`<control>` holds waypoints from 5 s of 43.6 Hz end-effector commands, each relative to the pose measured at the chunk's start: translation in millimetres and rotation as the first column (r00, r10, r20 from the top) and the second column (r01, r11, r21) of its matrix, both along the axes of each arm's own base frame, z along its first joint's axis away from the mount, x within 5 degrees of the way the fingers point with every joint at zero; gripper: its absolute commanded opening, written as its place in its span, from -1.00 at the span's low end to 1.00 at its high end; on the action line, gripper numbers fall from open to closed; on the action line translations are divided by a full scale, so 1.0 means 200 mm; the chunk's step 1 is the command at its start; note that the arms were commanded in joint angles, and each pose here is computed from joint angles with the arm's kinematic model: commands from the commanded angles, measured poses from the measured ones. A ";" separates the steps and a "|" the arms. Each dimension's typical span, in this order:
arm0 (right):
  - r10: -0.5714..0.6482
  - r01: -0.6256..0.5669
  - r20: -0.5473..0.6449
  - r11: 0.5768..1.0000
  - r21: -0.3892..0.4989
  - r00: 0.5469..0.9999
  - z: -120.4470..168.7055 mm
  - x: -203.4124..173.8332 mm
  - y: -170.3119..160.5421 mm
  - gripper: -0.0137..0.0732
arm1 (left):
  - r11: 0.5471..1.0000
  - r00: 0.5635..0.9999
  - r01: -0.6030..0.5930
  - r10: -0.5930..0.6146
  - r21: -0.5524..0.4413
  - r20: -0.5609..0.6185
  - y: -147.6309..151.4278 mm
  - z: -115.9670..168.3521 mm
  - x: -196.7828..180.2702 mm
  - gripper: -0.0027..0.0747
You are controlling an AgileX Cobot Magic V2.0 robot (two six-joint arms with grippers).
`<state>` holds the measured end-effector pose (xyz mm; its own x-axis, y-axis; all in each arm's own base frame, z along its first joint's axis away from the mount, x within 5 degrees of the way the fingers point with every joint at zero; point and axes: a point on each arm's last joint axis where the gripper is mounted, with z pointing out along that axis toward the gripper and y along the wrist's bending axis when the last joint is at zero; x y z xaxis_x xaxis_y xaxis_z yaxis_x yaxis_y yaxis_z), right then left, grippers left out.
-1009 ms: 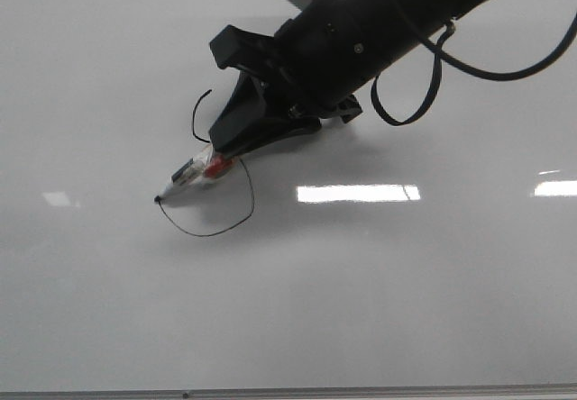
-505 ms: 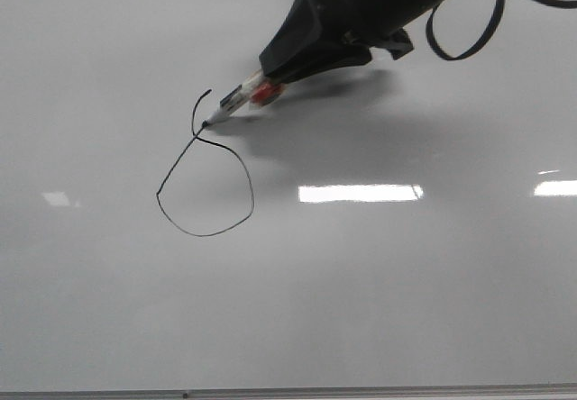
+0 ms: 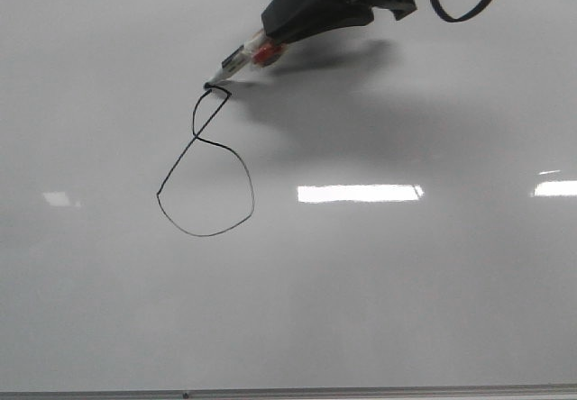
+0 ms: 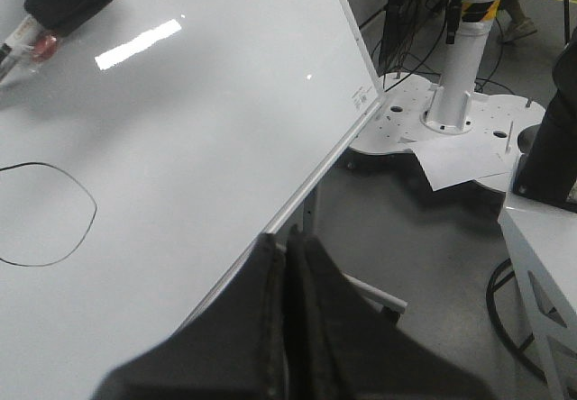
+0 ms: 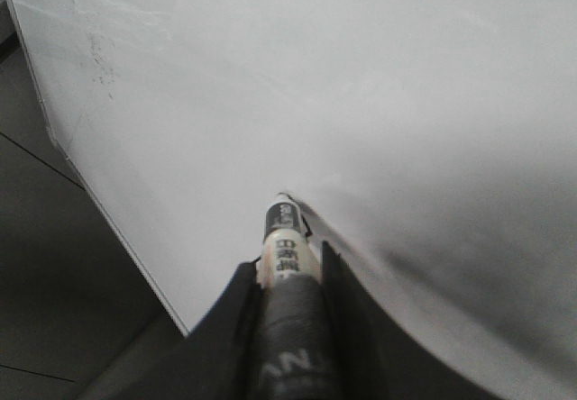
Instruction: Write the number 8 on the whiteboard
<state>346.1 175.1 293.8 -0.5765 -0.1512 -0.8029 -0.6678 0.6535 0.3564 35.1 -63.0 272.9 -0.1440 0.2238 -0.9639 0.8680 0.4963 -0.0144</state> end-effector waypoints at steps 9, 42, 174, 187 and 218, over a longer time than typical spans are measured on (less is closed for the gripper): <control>0.128 -0.128 0.001 0.992 -0.006 0.992 0.06 -0.04 0.06 -0.83 | 0.996 1.000 -0.008 0.010 -0.087 0.028 -0.01 0.07 0.01 -0.99; 0.787 -0.638 0.250 0.608 -0.473 0.564 0.45 -0.88 0.29 -0.83 | 0.979 0.997 0.014 0.002 0.202 -0.079 -0.22 0.27 0.14 0.42; -0.364 0.333 0.453 0.931 0.151 0.814 -0.05 -1.46 -0.68 -0.85 | 0.529 0.455 -0.762 0.848 0.373 -0.273 0.19 -0.28 1.29 -0.78; -0.360 0.330 0.450 0.932 0.147 0.817 -0.05 -1.46 -0.68 -0.85 | 0.524 0.440 -0.748 0.851 0.408 -0.286 0.19 -0.29 1.28 0.24; -0.361 0.331 0.450 0.932 0.148 0.817 -0.05 -1.46 -0.68 -0.85 | 0.565 0.557 -0.824 0.822 0.043 -0.120 0.23 0.07 0.52 0.15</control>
<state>51.3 41.2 270.6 -0.1935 -0.0069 -0.9811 -0.5268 0.8443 0.0980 157.1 -15.4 264.5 -0.5100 -0.0420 -0.8591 0.0386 0.9967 -0.0716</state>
